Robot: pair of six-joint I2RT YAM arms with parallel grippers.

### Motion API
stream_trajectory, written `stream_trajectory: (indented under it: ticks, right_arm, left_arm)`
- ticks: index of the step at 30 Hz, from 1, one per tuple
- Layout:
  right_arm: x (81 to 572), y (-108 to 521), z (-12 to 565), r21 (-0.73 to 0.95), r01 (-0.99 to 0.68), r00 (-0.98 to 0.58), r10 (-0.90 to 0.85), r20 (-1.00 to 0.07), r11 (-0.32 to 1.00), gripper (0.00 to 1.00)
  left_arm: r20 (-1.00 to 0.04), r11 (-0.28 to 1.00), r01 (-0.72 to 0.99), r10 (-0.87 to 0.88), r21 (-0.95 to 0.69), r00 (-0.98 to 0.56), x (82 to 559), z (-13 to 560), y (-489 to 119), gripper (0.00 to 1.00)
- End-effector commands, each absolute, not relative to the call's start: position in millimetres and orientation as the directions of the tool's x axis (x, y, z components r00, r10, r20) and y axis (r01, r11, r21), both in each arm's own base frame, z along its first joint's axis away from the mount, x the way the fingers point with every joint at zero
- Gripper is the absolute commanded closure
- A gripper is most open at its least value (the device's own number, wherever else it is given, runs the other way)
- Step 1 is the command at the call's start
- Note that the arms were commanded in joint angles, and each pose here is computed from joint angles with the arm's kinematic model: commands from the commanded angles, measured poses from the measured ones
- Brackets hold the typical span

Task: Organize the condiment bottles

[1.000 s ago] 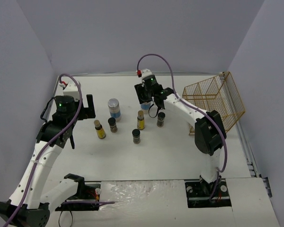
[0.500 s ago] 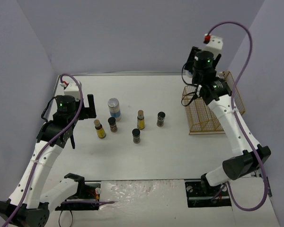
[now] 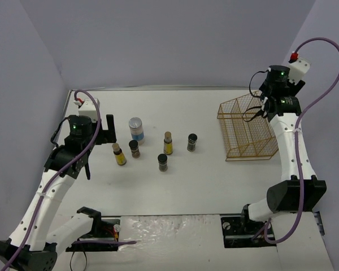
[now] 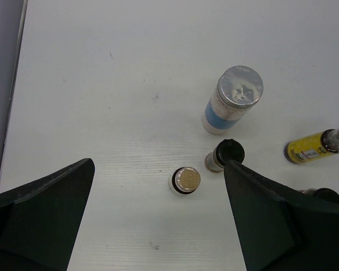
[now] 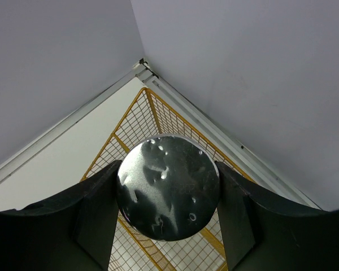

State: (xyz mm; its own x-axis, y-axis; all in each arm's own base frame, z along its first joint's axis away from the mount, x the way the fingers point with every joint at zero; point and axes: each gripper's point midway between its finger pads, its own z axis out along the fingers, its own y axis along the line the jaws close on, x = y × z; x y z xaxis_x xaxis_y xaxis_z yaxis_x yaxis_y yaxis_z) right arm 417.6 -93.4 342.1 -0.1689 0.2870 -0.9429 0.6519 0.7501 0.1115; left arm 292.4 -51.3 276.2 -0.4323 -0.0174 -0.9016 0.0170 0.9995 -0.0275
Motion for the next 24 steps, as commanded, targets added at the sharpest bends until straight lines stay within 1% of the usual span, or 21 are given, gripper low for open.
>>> stream_trajectory:
  ticks: [1,7,15,24]
  right_arm:
    - [414,-103,383,0.248,0.639,0.004,0.319,-0.948,0.728,1.00]
    - [412,-120,366,0.251,0.676,-0.002,0.343,-0.940,0.693,1.00]
    - [416,-137,315,0.254,0.764,-0.013,0.407,-0.913,0.593,1.00]
    - [423,-142,289,0.263,0.805,-0.006,0.450,-0.893,0.532,1.00]
  left_arm:
    - [-0.937,0.999,0.019,-0.036,-0.046,-0.347,298,303,-54,0.03]
    - [-0.936,0.999,0.026,-0.034,-0.046,-0.351,298,302,-56,0.03]
    - [-0.937,0.999,0.027,-0.035,-0.047,-0.348,298,302,-56,0.03]
    - [-0.937,0.998,0.031,-0.036,-0.050,-0.347,297,302,-57,0.03]
